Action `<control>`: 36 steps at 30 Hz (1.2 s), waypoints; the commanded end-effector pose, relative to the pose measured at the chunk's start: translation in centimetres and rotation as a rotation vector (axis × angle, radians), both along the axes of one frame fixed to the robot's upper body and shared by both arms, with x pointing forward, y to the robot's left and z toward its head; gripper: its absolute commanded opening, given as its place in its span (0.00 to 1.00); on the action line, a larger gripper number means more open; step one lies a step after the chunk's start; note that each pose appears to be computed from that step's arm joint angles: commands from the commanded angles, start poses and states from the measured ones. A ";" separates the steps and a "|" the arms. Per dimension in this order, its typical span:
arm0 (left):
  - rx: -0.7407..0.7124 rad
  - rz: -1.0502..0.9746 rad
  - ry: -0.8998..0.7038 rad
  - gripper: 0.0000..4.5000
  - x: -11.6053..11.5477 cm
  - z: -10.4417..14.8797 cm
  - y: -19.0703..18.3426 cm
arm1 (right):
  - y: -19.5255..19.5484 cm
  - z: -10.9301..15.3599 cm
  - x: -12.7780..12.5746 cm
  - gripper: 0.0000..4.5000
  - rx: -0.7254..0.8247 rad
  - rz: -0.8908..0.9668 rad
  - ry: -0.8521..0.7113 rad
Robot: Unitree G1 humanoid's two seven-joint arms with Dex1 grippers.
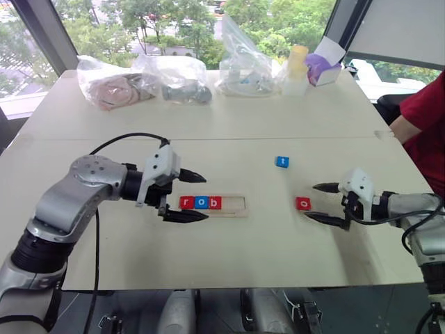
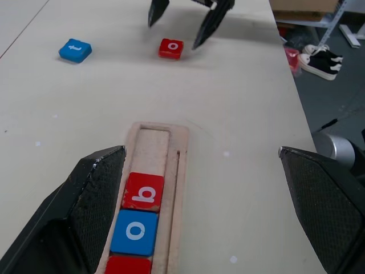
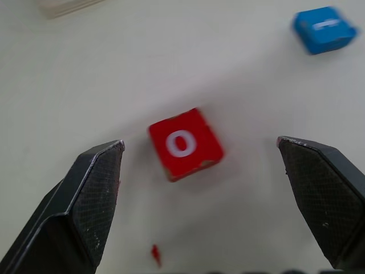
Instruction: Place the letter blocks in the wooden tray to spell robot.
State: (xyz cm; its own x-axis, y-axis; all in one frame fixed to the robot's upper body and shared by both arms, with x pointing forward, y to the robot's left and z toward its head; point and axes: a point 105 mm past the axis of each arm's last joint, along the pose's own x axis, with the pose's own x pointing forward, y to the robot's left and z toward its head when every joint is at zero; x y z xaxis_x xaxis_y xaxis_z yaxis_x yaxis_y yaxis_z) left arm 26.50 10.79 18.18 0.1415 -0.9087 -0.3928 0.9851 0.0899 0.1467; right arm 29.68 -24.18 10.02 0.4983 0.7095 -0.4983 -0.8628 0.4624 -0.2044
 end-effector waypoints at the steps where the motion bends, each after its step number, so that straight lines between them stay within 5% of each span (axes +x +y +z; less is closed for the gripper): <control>1: -0.021 0.034 -0.018 1.00 -0.3 0.6 0.3 | 0.1 0.6 0.5 0.99 -0.032 0.052 -0.039; 6: -0.029 0.067 -0.010 1.00 -0.2 0.5 0.5 | 0.3 -0.4 1.1 0.94 -0.045 0.078 -0.027; 8: -0.029 0.077 -0.011 1.00 -0.2 0.6 0.6 | 0.5 -0.7 1.1 0.80 -0.042 0.087 -0.022; 13: -0.010 0.115 -0.006 1.00 0.3 0.3 1.7 | 0.8 -0.9 1.2 0.26 -0.033 0.094 -0.013; 22: 0.065 0.211 -0.014 1.00 0.8 0.1 5.5 | 9.7 4.5 2.7 0.26 0.122 0.207 -0.090; 28: 0.139 0.225 -0.016 1.00 0.3 -0.5 6.9 | 15.6 3.5 3.9 0.26 0.065 0.271 -0.091; 36: 0.119 0.251 -0.022 1.00 -0.1 -1.0 6.5 | 18.2 1.7 3.1 0.26 0.021 0.342 -0.051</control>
